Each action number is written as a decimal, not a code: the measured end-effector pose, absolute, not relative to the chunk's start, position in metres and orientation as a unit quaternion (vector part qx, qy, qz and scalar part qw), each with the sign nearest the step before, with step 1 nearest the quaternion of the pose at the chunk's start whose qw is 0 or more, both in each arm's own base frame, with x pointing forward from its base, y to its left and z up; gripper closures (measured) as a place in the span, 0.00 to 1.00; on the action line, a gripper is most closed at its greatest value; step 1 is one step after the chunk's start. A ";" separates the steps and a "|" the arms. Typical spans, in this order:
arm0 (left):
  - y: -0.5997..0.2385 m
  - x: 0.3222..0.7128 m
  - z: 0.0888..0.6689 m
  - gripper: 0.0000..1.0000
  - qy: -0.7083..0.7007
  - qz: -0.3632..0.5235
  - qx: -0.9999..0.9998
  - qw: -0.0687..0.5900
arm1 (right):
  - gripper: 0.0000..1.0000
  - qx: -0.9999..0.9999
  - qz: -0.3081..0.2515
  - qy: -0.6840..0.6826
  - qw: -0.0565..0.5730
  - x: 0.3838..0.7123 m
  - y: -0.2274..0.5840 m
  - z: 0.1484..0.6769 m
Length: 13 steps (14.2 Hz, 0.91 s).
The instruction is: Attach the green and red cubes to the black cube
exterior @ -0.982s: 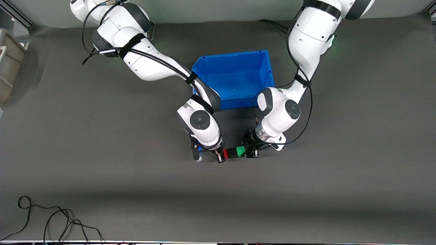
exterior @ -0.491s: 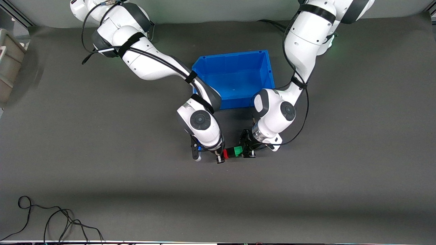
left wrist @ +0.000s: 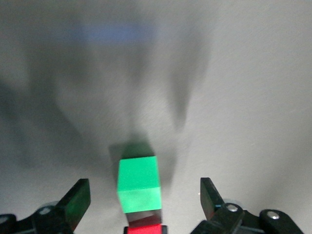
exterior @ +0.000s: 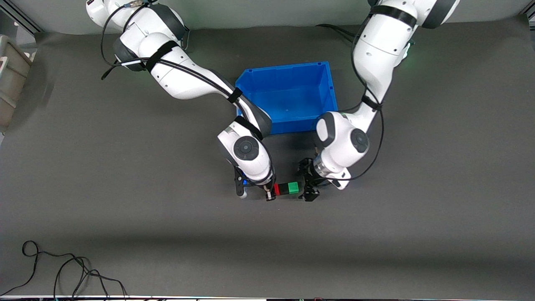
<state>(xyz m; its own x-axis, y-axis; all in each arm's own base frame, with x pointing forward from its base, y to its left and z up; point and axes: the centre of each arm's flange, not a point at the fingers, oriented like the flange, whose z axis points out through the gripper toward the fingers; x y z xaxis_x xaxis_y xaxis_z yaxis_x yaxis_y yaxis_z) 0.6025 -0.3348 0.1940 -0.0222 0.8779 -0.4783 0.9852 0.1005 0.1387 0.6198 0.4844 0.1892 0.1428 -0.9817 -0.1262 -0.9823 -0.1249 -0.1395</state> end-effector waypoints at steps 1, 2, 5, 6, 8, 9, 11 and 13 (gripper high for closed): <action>-0.318 0.612 0.204 0.00 0.700 -0.125 0.665 0.230 | 0.55 -0.750 0.001 0.655 0.094 0.620 0.484 0.189; -0.298 0.622 0.216 0.00 0.692 -0.136 0.671 0.231 | 0.55 -0.749 0.000 0.655 0.094 0.621 0.483 0.189; -0.232 0.640 0.258 0.00 0.649 -0.160 0.710 0.222 | 0.33 -0.749 -0.002 0.656 0.095 0.623 0.481 0.190; -0.210 0.643 0.270 0.00 0.635 -0.159 0.727 0.206 | 0.21 -0.748 -0.004 0.657 0.097 0.625 0.480 0.193; -0.166 0.645 0.288 0.00 0.603 -0.153 0.767 0.160 | 0.03 -0.747 -0.019 0.657 0.104 0.633 0.473 0.211; -0.142 0.645 0.297 0.00 0.583 -0.150 0.787 0.138 | 0.00 -0.748 -0.028 0.654 0.110 0.638 0.467 0.228; -0.092 0.642 0.320 0.00 0.529 -0.152 0.828 0.111 | 0.00 -0.760 -0.046 0.638 0.114 0.640 0.451 0.273; -0.045 0.638 0.353 0.00 0.470 -0.161 0.863 0.092 | 0.00 -0.774 -0.062 0.621 0.109 0.640 0.414 0.318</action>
<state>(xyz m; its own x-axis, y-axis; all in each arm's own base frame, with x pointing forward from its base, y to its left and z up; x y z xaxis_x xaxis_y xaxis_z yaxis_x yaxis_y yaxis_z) 0.6384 -0.0445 0.3530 0.5059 0.7819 -0.3643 0.8410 -0.5411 0.0066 0.6399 0.4142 0.3185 0.2220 -0.9743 -0.0388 -0.9472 -0.2061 -0.2455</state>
